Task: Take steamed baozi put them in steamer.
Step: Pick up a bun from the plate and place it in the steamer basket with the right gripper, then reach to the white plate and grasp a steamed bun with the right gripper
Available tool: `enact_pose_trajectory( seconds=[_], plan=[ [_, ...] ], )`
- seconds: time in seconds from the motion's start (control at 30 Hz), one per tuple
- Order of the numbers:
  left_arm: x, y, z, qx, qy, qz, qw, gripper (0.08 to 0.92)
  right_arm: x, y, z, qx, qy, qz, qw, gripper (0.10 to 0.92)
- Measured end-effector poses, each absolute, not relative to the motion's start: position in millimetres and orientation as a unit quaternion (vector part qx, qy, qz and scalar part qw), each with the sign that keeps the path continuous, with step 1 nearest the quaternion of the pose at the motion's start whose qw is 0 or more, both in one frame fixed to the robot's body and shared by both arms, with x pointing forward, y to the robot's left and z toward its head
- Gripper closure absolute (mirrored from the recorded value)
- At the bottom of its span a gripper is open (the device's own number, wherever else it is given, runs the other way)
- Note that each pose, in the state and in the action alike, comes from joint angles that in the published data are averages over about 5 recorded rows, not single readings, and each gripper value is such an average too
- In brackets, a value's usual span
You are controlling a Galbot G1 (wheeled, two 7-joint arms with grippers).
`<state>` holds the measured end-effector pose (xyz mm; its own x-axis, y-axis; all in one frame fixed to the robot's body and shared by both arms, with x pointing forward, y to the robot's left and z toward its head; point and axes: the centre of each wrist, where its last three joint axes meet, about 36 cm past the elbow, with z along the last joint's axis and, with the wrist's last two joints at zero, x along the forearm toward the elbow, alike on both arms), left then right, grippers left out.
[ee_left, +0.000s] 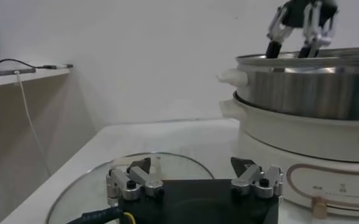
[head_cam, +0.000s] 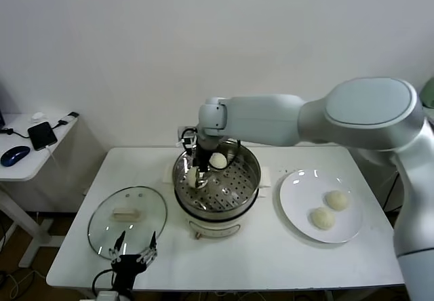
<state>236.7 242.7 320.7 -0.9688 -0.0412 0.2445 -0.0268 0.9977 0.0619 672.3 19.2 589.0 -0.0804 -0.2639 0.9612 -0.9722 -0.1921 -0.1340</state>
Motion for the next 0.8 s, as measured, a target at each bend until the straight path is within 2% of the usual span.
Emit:
enact_pose_trajectory(
  seconds=[0.13, 0.43, 0.67, 0.8],
  plan=[
    [237, 243, 321, 0.016, -0.992, -0.030, 0.123, 0.177, 674, 20, 587, 0.584, -0.530, 0.508, 0.345, 0.205],
    [238, 241, 324, 0.011, -0.992, -0.030, 0.119, 0.177, 687, -20, 632, 0.599, -0.514, 0.513, 0.336, 0.199],
    [239, 241, 325, 0.008, -0.992, -0.032, 0.118, 0.177, 697, -123, 699, 0.583, -0.520, 0.521, 0.346, 0.200],
    [240, 242, 325, 0.008, -0.993, -0.033, 0.117, 0.177, 686, -199, 713, 0.559, -0.521, 0.528, 0.370, 0.199]
  ],
)
